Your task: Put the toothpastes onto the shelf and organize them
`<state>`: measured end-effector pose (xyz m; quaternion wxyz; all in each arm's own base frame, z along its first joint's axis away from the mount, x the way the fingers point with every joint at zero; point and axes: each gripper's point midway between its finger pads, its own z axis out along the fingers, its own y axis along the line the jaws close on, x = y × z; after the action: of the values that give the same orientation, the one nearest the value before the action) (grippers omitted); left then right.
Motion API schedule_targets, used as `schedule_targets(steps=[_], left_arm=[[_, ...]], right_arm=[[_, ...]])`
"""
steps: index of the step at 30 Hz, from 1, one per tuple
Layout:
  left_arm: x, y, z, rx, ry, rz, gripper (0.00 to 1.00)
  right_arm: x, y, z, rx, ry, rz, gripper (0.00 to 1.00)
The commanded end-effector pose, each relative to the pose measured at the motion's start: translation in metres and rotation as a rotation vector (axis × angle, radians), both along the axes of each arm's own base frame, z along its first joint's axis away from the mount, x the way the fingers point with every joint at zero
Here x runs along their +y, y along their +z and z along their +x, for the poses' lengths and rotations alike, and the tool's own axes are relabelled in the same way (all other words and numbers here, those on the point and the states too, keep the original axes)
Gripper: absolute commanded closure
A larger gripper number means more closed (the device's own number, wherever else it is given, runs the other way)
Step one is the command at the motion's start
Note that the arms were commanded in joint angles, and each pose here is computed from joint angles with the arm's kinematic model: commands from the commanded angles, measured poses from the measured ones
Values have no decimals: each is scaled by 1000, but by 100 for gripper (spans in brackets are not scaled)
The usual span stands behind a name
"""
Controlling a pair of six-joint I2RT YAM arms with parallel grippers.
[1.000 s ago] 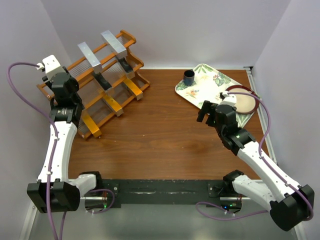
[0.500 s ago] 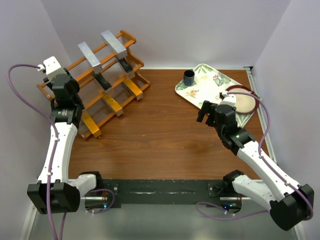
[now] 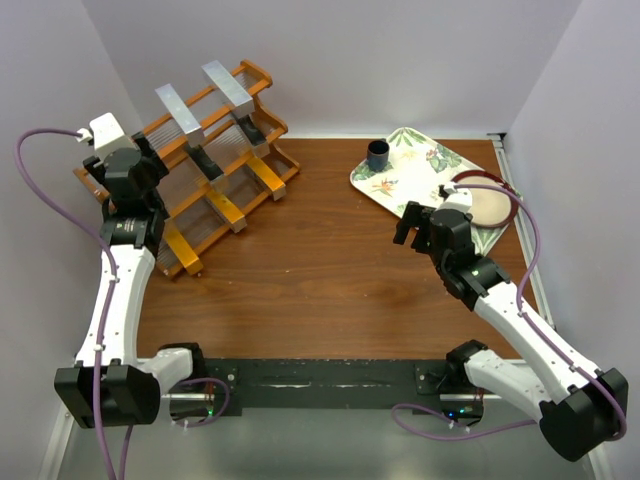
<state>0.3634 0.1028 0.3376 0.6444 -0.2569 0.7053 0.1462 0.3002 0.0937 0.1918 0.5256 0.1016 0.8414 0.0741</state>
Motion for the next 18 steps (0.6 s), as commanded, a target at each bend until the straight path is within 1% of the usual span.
schedule_targets(steps=[1, 3, 4, 6, 7, 8, 10, 13, 14, 16, 17, 18], left_arm=[[-3, 19, -4, -67, -22, -12, 22], [-8, 30, -9, -84, -51, -14, 18], [-10, 34, -11, -90, -63, -15, 12], [-17, 49, -19, -124, -99, -8, 7], [-18, 54, -23, -133, -107, -6, 2], [-21, 63, -32, -158, -118, 0, 0], [-25, 72, -41, -172, -139, 8, 0], [-43, 89, -61, -210, -198, 58, 0], [-56, 102, -75, -250, -244, 85, 0], [-64, 109, -92, -299, -271, 104, 0], [-69, 123, -113, -361, -297, 113, 0], [-72, 124, -121, -378, -320, 121, 0]], right_arm=[[4, 13, 4, -46, 16, 11, 2], [3, 14, 4, -46, 12, 7, 2], [3, 16, 4, -50, 14, 9, 2], [1, 17, 3, -48, 8, 6, 2], [0, 18, 3, -50, 4, 5, 2], [0, 19, 3, -53, 2, 7, 2], [-2, 24, 3, -62, -10, 7, 2], [-8, 34, 1, -76, -33, 9, 2], [-10, 34, -1, -68, -39, 2, 2], [-13, 43, -4, -88, -50, 10, 2], [-14, 45, -6, -90, -54, 13, 1], [-15, 47, -7, -94, -57, 17, 2]])
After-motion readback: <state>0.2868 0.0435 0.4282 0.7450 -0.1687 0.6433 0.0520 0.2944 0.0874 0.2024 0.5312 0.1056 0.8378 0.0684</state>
